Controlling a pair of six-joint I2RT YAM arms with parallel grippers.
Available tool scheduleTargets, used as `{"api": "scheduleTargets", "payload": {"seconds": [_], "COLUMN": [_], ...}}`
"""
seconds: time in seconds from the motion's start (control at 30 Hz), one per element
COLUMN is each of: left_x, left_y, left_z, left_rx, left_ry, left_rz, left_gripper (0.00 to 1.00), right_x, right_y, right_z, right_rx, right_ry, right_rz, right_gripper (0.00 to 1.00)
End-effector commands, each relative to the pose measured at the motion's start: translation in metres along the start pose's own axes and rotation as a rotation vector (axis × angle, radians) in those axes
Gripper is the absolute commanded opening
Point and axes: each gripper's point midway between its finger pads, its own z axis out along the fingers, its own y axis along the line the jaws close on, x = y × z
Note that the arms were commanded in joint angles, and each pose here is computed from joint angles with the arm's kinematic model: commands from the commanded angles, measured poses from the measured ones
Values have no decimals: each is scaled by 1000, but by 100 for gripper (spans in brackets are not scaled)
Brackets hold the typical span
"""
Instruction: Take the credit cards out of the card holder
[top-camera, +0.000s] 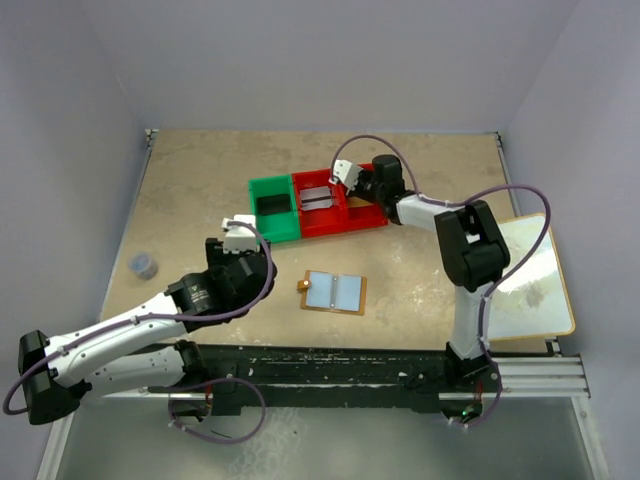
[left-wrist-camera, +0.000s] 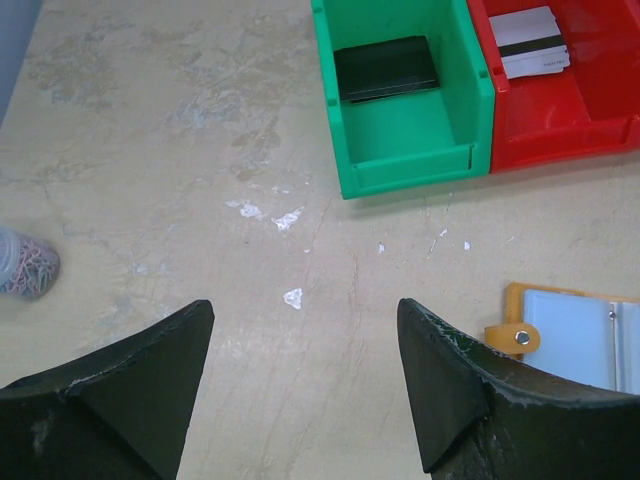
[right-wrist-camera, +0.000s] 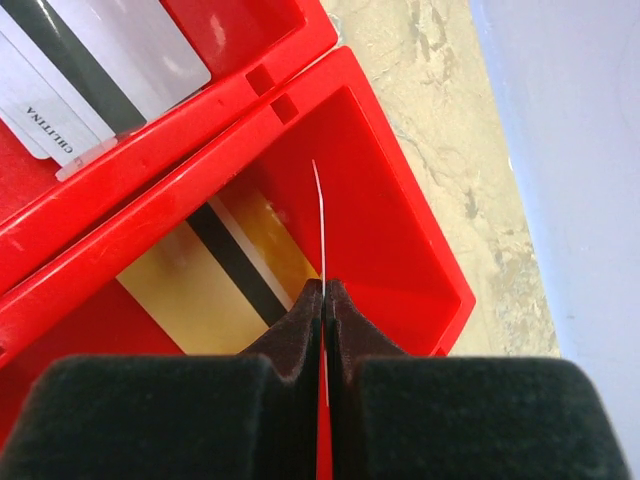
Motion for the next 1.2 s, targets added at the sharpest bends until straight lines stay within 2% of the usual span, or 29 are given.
{"api": "scheduleTargets", "payload": {"seconds": [0.0, 0.1, 0.3, 0.37, 0.57, 0.6, 0.63, 0.83, 0.97, 1.07, 1.17], "left_x": [-24, -26, -26, -25, -22, -23, -25, -35, -39, -40, -39], "left_y": [6, 9, 10, 10, 5, 6, 8, 18, 22, 21, 17], "left_z": [-7, -9, -9, -8, -6, -7, -8, -15, -19, -20, -20], "left_rx": [-11, -13, -18, -21, -19, -24, -30, -36, -10, 5, 21], "left_ry": [-50, -60, -67, -62, -42, -38, -35, -76, -102, -106, -99], "left_rz": [-48, -65, -73, -65, -33, -27, -27, -108, -169, -189, -186], "left_gripper": [72, 72, 72, 72, 72, 71, 71, 71, 72, 73, 73], "right_x": [-19, -12, -3, -2, -3, -3, -4, -13, -38, -58, -85], "right_y": [-19, -21, -5, -4, -1, -1, -1, -12, -41, -63, -57], "right_z": [4, 6, 8, 5, -1, -3, -4, -16, -41, -74, -118], "right_rx": [15, 46, -9, -13, -28, -26, -27, 7, 114, 201, 182], "right_ry": [-58, -40, -24, -26, -22, -24, -26, -30, -86, -121, -234], "right_rz": [-73, -74, -91, -96, -91, -92, -93, -74, -2, 96, 236], "right_gripper": [0, 5, 9, 18, 30, 36, 38, 41, 43, 50, 52]}}
